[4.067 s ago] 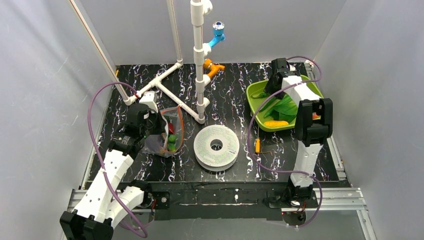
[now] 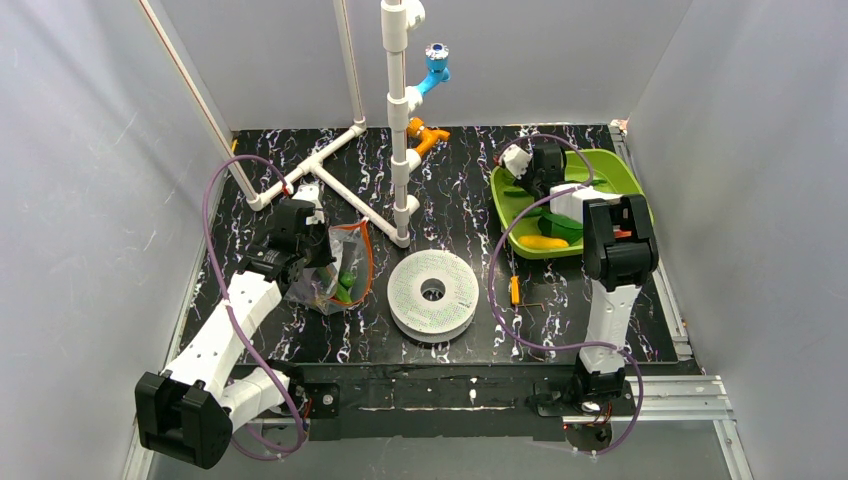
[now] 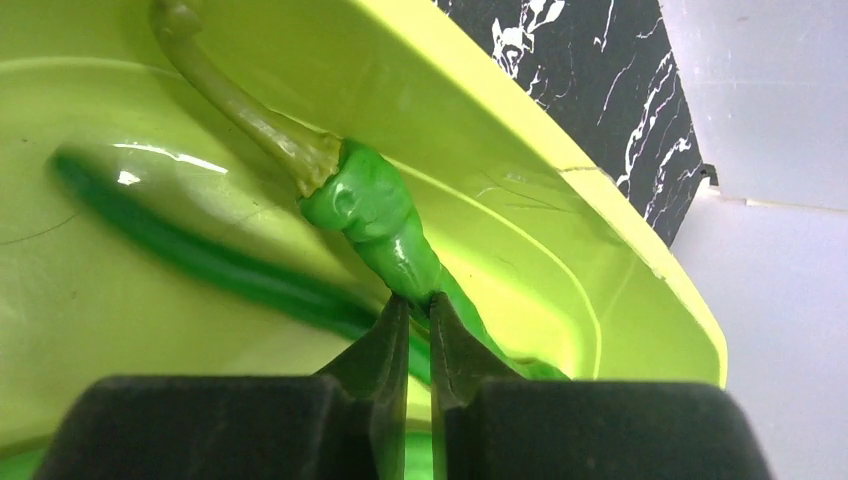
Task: Place the food in the zip-top bag and seal the zipper
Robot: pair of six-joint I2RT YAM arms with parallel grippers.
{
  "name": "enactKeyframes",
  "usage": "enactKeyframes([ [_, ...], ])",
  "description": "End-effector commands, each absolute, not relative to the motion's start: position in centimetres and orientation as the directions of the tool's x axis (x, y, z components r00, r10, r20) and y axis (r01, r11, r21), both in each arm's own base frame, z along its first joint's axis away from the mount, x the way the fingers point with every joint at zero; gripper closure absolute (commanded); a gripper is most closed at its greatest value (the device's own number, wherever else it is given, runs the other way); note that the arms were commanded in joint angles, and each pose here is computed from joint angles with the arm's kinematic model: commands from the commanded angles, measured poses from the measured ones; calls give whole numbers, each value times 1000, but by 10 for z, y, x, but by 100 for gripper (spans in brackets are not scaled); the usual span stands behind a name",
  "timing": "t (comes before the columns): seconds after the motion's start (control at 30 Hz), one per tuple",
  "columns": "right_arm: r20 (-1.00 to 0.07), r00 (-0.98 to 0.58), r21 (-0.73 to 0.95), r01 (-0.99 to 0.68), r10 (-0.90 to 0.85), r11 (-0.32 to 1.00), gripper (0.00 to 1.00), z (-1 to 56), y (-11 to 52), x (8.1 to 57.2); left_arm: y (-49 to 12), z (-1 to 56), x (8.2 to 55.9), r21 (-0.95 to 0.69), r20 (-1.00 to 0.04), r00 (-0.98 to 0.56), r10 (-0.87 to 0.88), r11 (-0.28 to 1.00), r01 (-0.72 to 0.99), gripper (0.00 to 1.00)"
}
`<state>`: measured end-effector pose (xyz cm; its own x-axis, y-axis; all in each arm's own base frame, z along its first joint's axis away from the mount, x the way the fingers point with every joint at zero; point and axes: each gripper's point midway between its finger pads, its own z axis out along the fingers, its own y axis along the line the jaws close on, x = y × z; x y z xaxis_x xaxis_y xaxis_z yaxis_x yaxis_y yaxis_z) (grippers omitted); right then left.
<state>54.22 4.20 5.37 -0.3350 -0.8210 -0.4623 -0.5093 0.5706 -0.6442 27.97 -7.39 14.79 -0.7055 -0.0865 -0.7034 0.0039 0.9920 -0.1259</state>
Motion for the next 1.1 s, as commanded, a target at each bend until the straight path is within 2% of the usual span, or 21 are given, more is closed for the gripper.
enactKeyframes([
  [0.0,-594,-361,-590,-413,-719,694,88,100,48,537,-74,159,285,-124,-729,-680,-84,992,11,100],
  [0.03,-601,-359,-582,-416,-714,699,85,103,49,535,-74,159,285,-124,-728,-680,-84,992,11,100],
  [0.07,-602,-360,-572,-427,-712,700,77,107,51,532,-74,159,285,-125,-728,-680,-84,992,11,100],
  [0.13,-593,-358,-585,-424,-721,691,53,113,49,529,-75,160,284,-129,-732,-676,-86,992,13,100],
  [0.17,-579,-358,-596,-429,-733,679,46,114,48,527,-75,161,284,-129,-733,-675,-87,992,13,100],
  [0.2,-560,-352,-598,-455,-750,659,44,112,49,523,-75,162,285,-130,-735,-673,-87,991,14,100],
  [0.3,-462,-305,-605,-578,-833,548,42,98,58,506,-75,162,285,-133,-734,-673,-88,991,15,100],
  [0.37,-399,-317,-642,-573,-860,509,41,92,51,505,-76,160,285,-133,-731,-676,-87,991,16,100],
  [0.43,-407,-308,-616,-603,-860,507,40,90,56,498,-76,159,285,-132,-728,-680,-86,991,16,100],
  [0.53,-497,-299,-520,-648,-815,556,31,93,77,490,-76,157,285,-132,-722,-686,-86,991,15,100],
  [0.63,-565,-433,-450,-551,-702,703,30,107,76,502,-77,154,286,-128,-716,-693,-83,992,14,100],
  [0.7,-579,-538,-380,-487,-613,786,28,110,75,508,-76,154,286,-124,-715,-694,-82,992,11,100],
  [0.77,-543,-579,-348,-505,-609,790,28,101,77,503,-75,154,286,-123,-717,-692,-82,992,9,100],
  [0.9,-461,-470,-509,-555,-752,658,30,84,72,503,-74,153,286,-116,-718,-691,-80,993,6,100],
  [1.07,-522,-316,-462,-676,-792,574,34,91,108,489,-75,150,287,-119,-712,-697,-81,993,7,100],
])
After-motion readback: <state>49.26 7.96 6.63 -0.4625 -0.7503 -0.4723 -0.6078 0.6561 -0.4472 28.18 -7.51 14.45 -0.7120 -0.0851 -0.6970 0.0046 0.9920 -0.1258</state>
